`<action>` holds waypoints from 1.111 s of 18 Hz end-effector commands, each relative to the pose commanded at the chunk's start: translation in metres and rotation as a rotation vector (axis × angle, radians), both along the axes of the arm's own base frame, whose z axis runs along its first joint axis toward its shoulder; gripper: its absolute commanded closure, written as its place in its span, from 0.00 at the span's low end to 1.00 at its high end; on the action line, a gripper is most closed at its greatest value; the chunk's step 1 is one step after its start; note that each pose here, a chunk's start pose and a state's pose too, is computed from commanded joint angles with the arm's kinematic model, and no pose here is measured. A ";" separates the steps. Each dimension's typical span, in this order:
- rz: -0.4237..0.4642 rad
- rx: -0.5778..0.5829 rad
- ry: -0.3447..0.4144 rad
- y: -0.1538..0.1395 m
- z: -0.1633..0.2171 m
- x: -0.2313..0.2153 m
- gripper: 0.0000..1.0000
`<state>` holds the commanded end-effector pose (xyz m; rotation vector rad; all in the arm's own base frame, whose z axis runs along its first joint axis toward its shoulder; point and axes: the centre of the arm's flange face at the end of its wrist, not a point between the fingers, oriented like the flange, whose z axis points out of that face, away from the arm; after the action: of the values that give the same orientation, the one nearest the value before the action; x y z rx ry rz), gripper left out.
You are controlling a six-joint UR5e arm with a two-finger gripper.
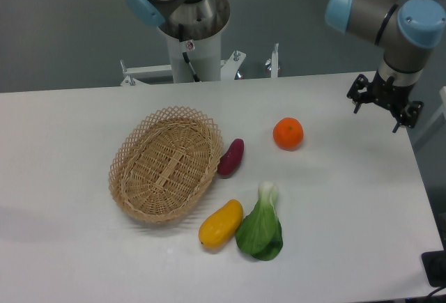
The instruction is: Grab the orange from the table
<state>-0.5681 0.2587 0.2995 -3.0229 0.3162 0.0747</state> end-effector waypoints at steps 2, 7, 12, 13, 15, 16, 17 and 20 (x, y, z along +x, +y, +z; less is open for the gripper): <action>0.006 0.036 -0.020 -0.001 -0.003 0.008 0.00; -0.001 0.035 -0.060 0.000 -0.018 0.026 0.00; -0.005 0.020 -0.106 -0.004 -0.034 0.064 0.00; -0.005 0.016 -0.113 -0.005 -0.037 0.071 0.00; -0.020 0.012 -0.122 0.002 -0.041 0.079 0.00; -0.030 0.009 -0.128 0.006 -0.043 0.085 0.00; -0.032 0.008 -0.137 0.009 -0.046 0.094 0.00; -0.029 0.000 -0.152 0.023 -0.051 0.104 0.00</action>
<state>-0.4645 0.2812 0.2483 -3.0004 0.3452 -0.1565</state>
